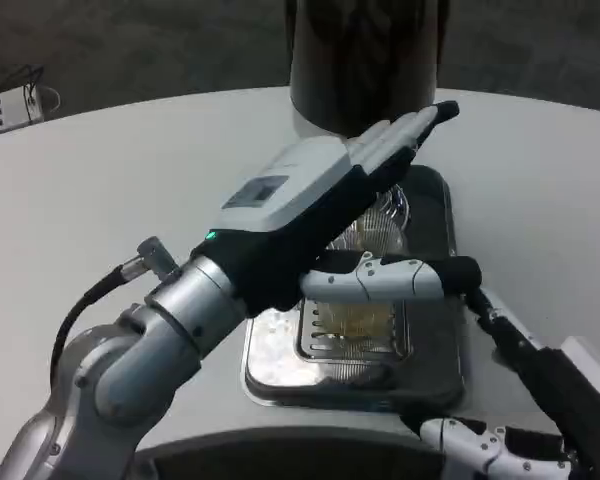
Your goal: Grasp the cup under the faucet to collect the drink, then remove the cup.
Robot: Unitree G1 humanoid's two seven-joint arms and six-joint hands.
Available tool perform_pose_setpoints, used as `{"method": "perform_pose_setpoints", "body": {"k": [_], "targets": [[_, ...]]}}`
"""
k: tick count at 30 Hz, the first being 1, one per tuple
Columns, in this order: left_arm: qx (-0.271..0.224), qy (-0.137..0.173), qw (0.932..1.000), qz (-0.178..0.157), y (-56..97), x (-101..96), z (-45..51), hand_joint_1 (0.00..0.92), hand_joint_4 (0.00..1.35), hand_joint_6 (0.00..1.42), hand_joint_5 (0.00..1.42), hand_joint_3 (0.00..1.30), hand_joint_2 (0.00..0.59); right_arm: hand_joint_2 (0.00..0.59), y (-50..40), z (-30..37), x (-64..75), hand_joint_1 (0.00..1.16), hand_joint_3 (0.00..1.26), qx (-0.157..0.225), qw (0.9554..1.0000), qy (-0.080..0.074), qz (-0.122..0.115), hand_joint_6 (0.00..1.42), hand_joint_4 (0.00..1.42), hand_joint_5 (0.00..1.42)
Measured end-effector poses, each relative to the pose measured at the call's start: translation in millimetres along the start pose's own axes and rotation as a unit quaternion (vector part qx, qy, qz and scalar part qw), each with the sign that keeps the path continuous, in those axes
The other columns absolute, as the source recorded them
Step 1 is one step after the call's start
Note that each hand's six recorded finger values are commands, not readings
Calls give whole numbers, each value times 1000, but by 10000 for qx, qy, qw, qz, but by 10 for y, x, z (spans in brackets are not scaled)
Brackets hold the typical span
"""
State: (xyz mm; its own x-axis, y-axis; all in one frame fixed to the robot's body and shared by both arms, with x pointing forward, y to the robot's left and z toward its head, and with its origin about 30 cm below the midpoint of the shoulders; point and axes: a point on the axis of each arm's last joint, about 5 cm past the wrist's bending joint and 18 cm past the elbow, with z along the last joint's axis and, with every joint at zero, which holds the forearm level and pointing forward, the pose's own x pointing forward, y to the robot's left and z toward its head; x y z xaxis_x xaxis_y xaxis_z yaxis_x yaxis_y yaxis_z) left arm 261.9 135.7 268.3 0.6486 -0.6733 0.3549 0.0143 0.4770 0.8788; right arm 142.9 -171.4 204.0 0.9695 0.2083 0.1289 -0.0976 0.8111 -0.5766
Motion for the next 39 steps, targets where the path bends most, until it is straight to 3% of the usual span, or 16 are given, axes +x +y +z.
{"method": "perform_pose_setpoints", "body": {"k": [7, 16, 19, 28, 39], "targets": [[-37, 46, 10000, 24, -12, -1, 15, 0, 0, 41, 0, 0, 68, 224, 209, -26, 146, 773, 0, -117, 9989, 67, -454, 17, 0, 0], [-75, 69, 9999, 36, -17, 3, 29, 0, 0, 40, 0, 0, 72, 224, 434, -51, 355, 778, 0, -4, 9973, 112, -720, 4, 0, 0], [-90, 77, 9999, 42, -18, 5, 31, 0, 0, 40, 0, 0, 69, 224, 492, -51, 447, 779, 0, 77, 9954, 120, -942, 3, 0, 0], [-98, 84, 9999, 51, -13, 7, 32, 0, 0, 40, 0, 0, 42, 218, 564, -12, 707, 789, 0, 188, 9915, 52, -1282, 1, 0, 0], [-65, 140, 9999, 44, 27, 4, 24, 0, 0, 40, 0, 0, 40, 218, 646, 9, 943, 799, 0, 366, 9916, 60, -1238, 0, 0, 0]]}}
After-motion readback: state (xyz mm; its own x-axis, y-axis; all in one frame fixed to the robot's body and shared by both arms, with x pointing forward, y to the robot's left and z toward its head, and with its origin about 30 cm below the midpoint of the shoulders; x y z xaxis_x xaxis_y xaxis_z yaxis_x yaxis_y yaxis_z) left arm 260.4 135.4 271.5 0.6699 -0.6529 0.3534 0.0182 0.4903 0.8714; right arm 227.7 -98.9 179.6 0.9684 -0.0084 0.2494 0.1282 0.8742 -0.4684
